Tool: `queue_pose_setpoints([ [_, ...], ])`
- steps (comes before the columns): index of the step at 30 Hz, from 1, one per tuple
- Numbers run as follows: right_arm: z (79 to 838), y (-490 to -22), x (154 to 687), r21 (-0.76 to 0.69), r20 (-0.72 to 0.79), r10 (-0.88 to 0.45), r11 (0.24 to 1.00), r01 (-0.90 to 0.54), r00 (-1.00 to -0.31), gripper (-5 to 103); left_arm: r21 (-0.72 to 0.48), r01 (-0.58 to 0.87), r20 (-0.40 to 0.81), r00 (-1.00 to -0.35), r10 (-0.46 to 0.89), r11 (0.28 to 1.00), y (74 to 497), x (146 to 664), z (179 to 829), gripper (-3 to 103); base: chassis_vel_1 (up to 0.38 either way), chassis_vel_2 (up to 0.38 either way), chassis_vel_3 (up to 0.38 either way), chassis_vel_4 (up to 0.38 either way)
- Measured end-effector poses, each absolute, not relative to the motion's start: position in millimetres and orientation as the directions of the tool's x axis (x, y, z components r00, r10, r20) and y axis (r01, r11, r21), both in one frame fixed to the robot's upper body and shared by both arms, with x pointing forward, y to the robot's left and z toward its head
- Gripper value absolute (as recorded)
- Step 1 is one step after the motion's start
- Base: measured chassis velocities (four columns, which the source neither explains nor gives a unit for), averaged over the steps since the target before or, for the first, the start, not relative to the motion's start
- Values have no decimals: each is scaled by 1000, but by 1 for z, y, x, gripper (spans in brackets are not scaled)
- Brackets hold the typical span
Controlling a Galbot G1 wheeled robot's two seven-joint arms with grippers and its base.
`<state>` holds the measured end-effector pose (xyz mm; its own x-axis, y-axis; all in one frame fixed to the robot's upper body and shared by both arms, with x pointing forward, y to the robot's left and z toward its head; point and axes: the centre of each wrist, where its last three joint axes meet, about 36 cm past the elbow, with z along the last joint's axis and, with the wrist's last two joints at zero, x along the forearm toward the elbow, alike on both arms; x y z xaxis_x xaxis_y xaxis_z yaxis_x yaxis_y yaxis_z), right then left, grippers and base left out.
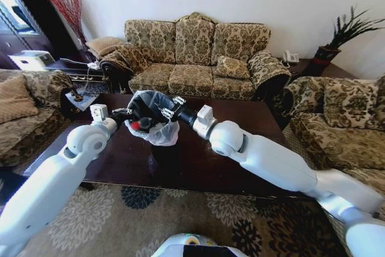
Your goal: Move to the front of the table and place the trash on the table into the trash bin.
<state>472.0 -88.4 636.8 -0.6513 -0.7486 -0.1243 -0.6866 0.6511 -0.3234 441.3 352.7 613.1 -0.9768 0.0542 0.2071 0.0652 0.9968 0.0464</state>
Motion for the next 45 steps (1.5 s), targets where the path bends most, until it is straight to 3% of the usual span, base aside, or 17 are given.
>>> queue_pose_setpoints([
  [4, 639, -124, 479, -305, -152, -647, 750, -588, -747, 72, 49, 53, 197, -979, 43, 997, 351, 428, 608, 1, 0, 0, 0, 0],
  [6, 635, -131, 477, -302, -148, -627, 765, -568, -765, 72, 49, 53, 196, -980, 42, 997, 350, 425, 607, 1, 0, 0, 0, 0],
  [7, 627, -146, 473, -299, -141, -580, 798, -524, -802, 83, 50, 48, 190, -981, 37, 998, 349, 417, 602, 1, 0, 0, 0, 0],
  [9, 600, -175, 464, -302, -149, -444, 871, -387, -883, 93, 42, 20, 165, -986, 13, 999, 343, 395, 593, 1, 0, 0, 0, 0],
  [14, 566, -203, 444, -270, -143, -253, 940, -208, -957, 100, 32, -14, 114, -993, -17, 999, 330, 363, 581, 1, 0, 0, 0, 0],
  [25, 541, -204, 383, -254, -56, -229, 945, -207, -972, 100, 34, -32, 59, -998, -34, 999, 322, 340, 569, 1, 35, 15, -44, -20],
  [45, 560, -216, 403, -342, -41, -223, 919, -196, -974, 100, 12, -27, 42, -999, -27, 1000, 316, 338, 564, 1, 358, 159, -363, -154],
])
